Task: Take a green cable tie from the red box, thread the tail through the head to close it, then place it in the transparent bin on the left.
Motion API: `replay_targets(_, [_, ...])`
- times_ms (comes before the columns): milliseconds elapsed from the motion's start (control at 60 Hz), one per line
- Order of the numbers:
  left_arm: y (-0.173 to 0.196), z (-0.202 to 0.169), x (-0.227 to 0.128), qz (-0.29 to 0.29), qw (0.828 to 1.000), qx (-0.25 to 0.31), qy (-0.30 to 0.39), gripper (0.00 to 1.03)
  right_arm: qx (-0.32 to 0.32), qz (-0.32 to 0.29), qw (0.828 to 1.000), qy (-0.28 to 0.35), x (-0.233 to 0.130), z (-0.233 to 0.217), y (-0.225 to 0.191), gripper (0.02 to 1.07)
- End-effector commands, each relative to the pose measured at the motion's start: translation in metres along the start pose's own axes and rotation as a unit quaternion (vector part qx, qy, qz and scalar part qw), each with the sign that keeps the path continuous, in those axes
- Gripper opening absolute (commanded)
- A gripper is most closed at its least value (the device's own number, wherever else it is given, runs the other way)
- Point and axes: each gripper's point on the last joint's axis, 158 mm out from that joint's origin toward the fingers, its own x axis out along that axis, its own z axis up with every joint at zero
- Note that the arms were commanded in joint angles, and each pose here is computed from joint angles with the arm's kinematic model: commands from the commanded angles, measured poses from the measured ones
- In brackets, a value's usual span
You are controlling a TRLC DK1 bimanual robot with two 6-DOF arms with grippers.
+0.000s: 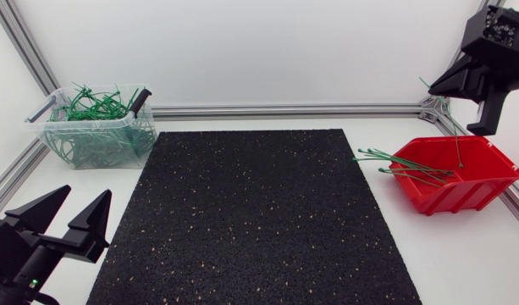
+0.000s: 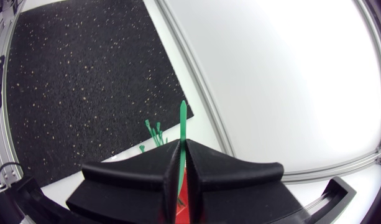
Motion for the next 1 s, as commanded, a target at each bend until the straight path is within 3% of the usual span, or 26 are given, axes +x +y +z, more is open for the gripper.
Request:
replay_targets(0, [0.0,-0.026,0.002,-0.001,0.999,-0.012,0.032,0.99,0.014,-0.02,0.999,-0.027,-0.029,0.024,0.0,0.08])
replay_targets(217, [0.002,-0.028,0.002,0.004,0.999,-0.013,0.036,0.99,-0.013,-0.015,0.999,-0.042,-0.058,0.068,0.039,0.08])
replay_targets(483, [0.003,-0.032,0.003,0.006,0.999,-0.014,0.045,0.99,-0.039,0.021,0.999,-0.011,-0.046,0.12,0.112,0.08])
replay_targets(817, [0.002,-0.034,0.003,0.004,0.999,-0.014,0.048,0.99,-0.008,0.08,0.996,0.03,0.011,0.15,0.163,0.08])
replay_targets(983, [0.002,-0.036,0.003,0.005,0.998,-0.014,0.053,0.99,0.01,0.104,0.993,0.048,0.062,0.166,0.191,0.08])
